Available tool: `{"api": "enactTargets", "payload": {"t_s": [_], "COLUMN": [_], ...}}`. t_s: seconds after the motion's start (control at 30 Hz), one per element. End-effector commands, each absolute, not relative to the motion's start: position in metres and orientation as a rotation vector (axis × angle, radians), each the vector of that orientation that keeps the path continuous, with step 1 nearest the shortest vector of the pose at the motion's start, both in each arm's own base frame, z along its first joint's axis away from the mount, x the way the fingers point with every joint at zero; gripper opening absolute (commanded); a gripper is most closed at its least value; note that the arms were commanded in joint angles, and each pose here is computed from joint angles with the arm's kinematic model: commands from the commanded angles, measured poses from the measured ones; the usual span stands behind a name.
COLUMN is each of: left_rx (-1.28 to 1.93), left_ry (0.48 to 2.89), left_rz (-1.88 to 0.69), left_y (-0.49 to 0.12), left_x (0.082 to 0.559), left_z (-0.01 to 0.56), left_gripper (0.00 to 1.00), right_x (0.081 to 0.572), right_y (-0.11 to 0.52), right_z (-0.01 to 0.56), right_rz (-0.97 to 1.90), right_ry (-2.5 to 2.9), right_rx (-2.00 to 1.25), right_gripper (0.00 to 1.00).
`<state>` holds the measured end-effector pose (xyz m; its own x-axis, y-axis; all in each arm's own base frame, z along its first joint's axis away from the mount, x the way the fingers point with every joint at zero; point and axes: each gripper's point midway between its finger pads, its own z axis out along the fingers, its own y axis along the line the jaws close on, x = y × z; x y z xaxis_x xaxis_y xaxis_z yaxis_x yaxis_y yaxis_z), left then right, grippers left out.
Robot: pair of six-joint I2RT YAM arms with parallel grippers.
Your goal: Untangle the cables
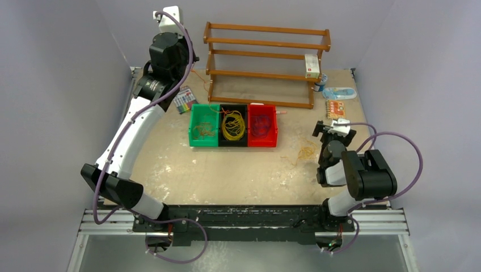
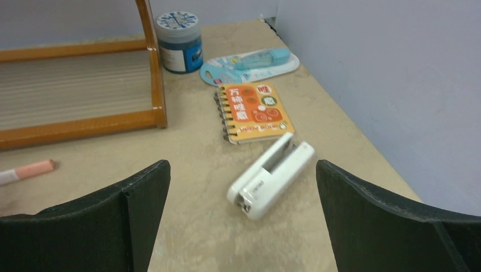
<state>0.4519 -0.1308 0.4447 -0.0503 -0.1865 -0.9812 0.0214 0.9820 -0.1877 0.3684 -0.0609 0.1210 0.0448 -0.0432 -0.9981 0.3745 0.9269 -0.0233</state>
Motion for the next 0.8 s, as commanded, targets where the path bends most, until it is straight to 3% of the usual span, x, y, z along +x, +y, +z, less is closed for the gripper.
{"api": "enactTargets", "payload": {"t_s": [0.0, 0.33, 0.77], "left_rx": [-0.152, -0.154, -0.17], "left_ry": [1.528, 1.528, 1.521], "left_rz": [-0.205, -0.207, -0.177], "left_y": [-0.123, -0.123, -0.114], "left_x": [0.437, 0.437, 0.445], "left_z": [0.477, 0.478, 0.486], "left_gripper": [0.0, 0.0, 0.0], "right_x": [0.344, 0.362, 0.366], "right_y": [-0.068, -0.058, -0.018], "right_z": [0.196, 0.246, 0.286], "right_rz": [-0.324, -0.129, 0.087], "right_ry": [1.228, 1.415, 1.489], "right_rx": [0.332, 0.554, 0.434], "right_gripper": [0.99, 0.99, 0.99]}}
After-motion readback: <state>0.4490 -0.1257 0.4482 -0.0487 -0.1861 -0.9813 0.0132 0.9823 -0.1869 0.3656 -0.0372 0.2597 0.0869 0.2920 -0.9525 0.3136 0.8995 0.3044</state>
